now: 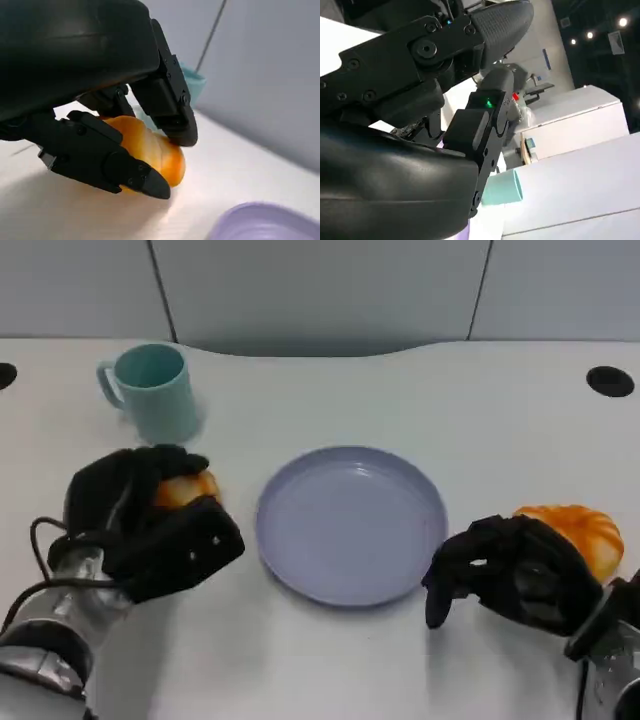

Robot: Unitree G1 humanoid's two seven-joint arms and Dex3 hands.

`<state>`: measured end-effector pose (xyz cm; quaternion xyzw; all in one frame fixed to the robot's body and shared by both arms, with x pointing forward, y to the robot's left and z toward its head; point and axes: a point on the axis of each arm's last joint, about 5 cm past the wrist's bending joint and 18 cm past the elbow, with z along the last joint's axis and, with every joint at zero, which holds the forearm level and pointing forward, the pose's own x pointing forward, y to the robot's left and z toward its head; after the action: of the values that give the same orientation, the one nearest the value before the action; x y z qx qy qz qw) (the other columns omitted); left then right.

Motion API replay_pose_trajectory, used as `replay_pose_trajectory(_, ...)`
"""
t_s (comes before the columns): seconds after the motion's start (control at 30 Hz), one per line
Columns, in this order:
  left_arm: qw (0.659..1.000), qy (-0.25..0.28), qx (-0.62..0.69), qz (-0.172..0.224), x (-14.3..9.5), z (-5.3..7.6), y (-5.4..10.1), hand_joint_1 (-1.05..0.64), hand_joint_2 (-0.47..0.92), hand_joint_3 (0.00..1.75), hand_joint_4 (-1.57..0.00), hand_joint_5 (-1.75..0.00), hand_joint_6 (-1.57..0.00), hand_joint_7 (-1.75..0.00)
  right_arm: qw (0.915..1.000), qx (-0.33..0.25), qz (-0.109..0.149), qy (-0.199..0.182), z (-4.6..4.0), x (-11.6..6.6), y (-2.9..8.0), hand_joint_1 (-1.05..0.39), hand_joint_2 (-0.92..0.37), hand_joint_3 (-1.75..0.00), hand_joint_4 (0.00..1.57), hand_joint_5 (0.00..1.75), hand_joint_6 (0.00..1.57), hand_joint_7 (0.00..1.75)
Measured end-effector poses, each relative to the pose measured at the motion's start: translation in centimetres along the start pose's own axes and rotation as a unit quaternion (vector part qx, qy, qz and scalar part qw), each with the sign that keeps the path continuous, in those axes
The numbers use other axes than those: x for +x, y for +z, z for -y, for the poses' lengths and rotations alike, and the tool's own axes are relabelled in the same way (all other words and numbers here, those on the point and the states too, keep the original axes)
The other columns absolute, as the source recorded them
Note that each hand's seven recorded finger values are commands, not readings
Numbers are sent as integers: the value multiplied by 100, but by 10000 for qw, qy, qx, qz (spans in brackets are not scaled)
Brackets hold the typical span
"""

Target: Grasp the bread from the table and place it into the plate.

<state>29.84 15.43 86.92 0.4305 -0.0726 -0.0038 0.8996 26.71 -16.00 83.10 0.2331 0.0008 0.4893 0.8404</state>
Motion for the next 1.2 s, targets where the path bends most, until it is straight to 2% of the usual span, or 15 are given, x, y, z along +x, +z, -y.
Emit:
replay_pose_trajectory(0.1,9988,142,-250,401,72,4,139,-19,87,0,-84,-87,-115,-2,10000,-25,10,18,0,16,8,-50,-89,0,85,105,119,2)
replay_pose_trajectory(0.2,9942,339,-620,808,118,41,297,-18,85,0,-91,-70,-115,-1,9999,-129,44,27,-3,25,16,-48,-87,0,84,114,120,2)
replay_pose_trajectory(0.3,9861,458,-1208,1041,126,117,457,-17,83,0,-98,-56,-116,-1,10000,-59,30,52,-1,38,16,-48,-88,0,82,111,117,0)
replay_pose_trajectory(0.47,9793,426,-1635,1118,129,177,572,-21,84,0,-104,-52,-118,-1,10000,-45,20,58,0,46,17,-51,-86,0,83,111,120,2)
replay_pose_trajectory(0.6,9727,219,-1970,1209,108,278,706,-21,83,1,-110,-44,-118,-1,10000,-31,31,66,-5,74,17,-51,-86,0,84,115,119,1)
replay_pose_trajectory(0.8,9677,-292,-2103,1356,67,391,827,-21,82,0,-108,-38,-116,0,10000,12,76,6,-24,106,-8,-51,-84,0,87,101,120,1)
replay_pose_trajectory(0.83,9671,-355,-2113,1370,63,397,829,-28,82,0,-93,-31,-99,0,10000,40,75,4,-26,106,-13,-51,-84,0,88,103,121,1)
replay_pose_trajectory(0.87,9660,-457,-2136,1383,60,398,828,-41,83,0,-71,-20,-74,0,9999,87,76,-3,-26,105,-18,-49,-84,0,87,111,120,0)
replay_pose_trajectory(0.9,9649,-614,-2139,1393,58,397,821,-45,83,0,-64,-16,-66,0,9999,134,95,-11,-27,105,-23,-48,-84,0,87,114,120,0)
replay_pose_trajectory(0.93,9636,-828,-2117,1410,55,395,808,-57,87,2,-45,-7,-46,0,9998,168,138,-17,-30,108,-29,-49,-85,-1,86,116,119,0)
replay_pose_trajectory(0.97,9620,-1047,-2096,1405,56,390,793,-64,89,5,-36,-4,-37,0,9996,218,175,-11,-32,112,-35,-48,-85,-1,84,119,118,0)
replay_pose_trajectory(1.0,9610,-1239,-2060,1369,58,384,775,-71,91,12,-27,-2,-28,0,9995,260,194,10,-34,118,-39,-47,-87,-1,78,129,116,0)
replay_pose_trajectory(1.1,9605,-1592,-1913,1247,74,346,707,-76,92,24,-17,-1,-18,0,9988,408,173,190,-31,137,-40,-45,-90,-1,70,137,114,0)
replay_pose_trajectory(1.13,9607,-1636,-1887,1210,79,330,685,-79,92,41,-16,-1,-15,-1,9986,425,175,246,-29,145,-35,-44,-88,0,69,139,115,1)
replay_pose_trajectory(1.2,9540,-1788,-2182,1015,99,286,639,-83,92,55,-14,-1,-12,-1,9983,465,202,290,-23,164,-18,-46,-88,0,73,129,116,1)
